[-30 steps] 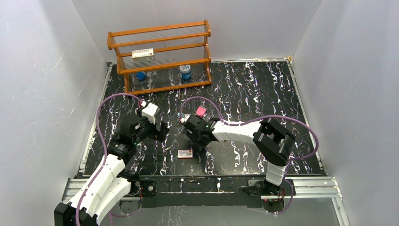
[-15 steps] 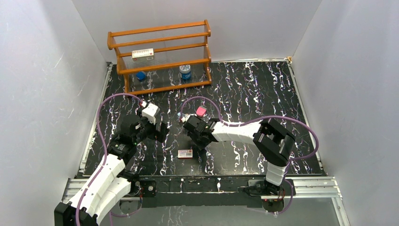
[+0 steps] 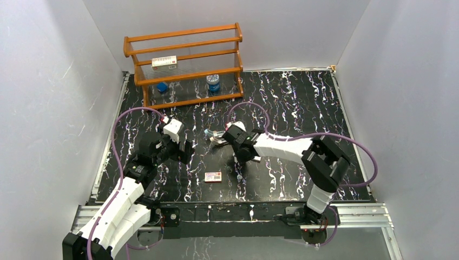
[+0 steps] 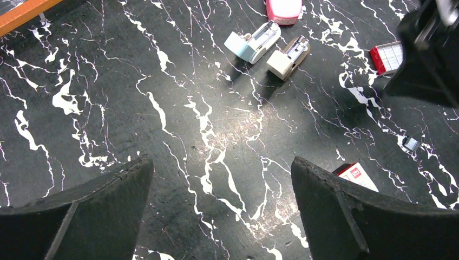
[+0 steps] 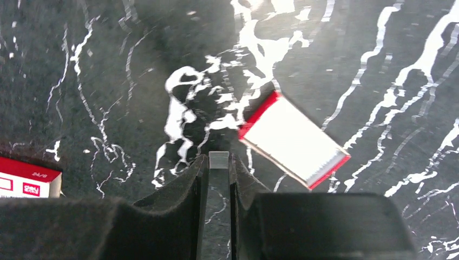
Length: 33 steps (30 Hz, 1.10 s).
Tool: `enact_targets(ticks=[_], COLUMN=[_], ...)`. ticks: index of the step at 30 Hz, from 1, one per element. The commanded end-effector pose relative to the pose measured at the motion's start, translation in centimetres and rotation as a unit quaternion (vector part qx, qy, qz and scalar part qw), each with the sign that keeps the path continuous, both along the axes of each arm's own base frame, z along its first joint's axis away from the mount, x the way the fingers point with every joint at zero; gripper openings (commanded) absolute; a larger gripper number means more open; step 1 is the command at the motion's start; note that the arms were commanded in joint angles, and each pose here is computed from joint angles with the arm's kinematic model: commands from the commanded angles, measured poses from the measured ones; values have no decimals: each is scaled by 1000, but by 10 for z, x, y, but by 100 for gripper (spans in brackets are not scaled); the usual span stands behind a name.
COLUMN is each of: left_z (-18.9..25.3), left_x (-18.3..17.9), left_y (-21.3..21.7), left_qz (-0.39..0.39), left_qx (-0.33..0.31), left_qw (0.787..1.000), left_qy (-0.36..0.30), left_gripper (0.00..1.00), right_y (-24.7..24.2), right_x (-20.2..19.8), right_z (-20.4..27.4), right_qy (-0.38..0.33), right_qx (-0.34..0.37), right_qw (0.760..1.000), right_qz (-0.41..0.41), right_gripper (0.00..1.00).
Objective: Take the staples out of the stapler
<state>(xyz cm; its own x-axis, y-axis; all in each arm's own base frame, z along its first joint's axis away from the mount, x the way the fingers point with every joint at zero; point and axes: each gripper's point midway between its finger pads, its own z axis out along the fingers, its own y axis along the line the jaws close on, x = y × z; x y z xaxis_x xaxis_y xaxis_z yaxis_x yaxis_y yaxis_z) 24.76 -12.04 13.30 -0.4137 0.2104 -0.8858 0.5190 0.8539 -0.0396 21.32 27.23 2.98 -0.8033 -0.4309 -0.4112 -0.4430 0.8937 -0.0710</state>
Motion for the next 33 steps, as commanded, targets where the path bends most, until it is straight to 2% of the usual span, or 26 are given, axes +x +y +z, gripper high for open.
enact_targets(ticks=[1,10,25,33], left_z=[20,21,20,19], left_x=[6,5,5,5], left_y=[-3,-5,-6,-6], left_qz=[-5,-10,-12,-12], left_qx=[-9,-12,-11,-11], left_qw=[1000,1000,1000,1000], left_qy=[-23,-23,-19,-16], left_gripper=[95,95,95,95], right_y=[-10,-27,-30,-31], right_x=[21,38,42,46], right_z=[29,32,15,13], right_qy=[-27,-13,7,8], right_qx=[58,104,123,117], right_qw=[995,983,964,959], right_qz=[-75,-149,-237,-259], right_gripper=[26,26,26,27])
